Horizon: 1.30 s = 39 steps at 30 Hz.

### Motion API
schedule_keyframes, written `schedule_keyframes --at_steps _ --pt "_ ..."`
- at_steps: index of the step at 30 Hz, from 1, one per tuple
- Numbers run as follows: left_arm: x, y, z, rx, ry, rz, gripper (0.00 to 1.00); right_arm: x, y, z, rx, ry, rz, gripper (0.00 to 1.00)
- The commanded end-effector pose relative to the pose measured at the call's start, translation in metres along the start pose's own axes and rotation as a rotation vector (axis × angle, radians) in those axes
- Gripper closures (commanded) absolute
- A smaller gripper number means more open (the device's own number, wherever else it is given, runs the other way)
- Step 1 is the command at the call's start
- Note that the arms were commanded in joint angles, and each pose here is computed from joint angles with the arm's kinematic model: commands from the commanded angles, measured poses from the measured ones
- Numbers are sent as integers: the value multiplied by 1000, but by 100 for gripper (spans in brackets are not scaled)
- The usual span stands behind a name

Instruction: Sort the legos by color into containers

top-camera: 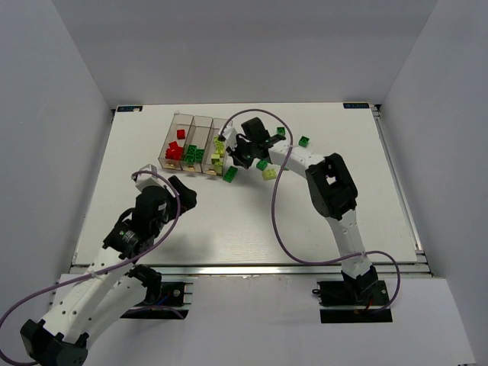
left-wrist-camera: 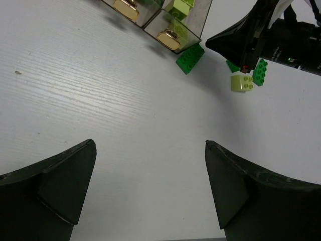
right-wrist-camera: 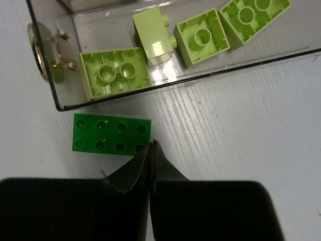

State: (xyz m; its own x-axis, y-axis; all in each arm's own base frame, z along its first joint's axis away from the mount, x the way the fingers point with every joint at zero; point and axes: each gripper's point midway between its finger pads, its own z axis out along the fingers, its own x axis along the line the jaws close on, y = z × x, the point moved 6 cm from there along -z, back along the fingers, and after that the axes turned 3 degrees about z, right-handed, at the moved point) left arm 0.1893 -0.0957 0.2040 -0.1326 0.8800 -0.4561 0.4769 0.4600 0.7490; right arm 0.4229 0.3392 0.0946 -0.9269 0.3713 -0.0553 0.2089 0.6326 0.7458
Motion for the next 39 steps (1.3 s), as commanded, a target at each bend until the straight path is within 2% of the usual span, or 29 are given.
schedule_keyframes --at_steps 1,13,20,30,39 --pt "3 3 -5 -7 24 -7 2 -11 10 5 -27 -60 -24 100" --pt "1 3 -4 -2 18 -8 2 -13 1 15 -6 -89 -48 100" --pt "-2 0 1 18 3 16 2 7 -5 23 17 7 -62 100" --pt "-7 -2 12 50 -23 108 2 37 -8 8 6 186 -79 100" --pt "-13 -23 39 161 -87 263 2 74 0 -11 -43 347 -71 100"
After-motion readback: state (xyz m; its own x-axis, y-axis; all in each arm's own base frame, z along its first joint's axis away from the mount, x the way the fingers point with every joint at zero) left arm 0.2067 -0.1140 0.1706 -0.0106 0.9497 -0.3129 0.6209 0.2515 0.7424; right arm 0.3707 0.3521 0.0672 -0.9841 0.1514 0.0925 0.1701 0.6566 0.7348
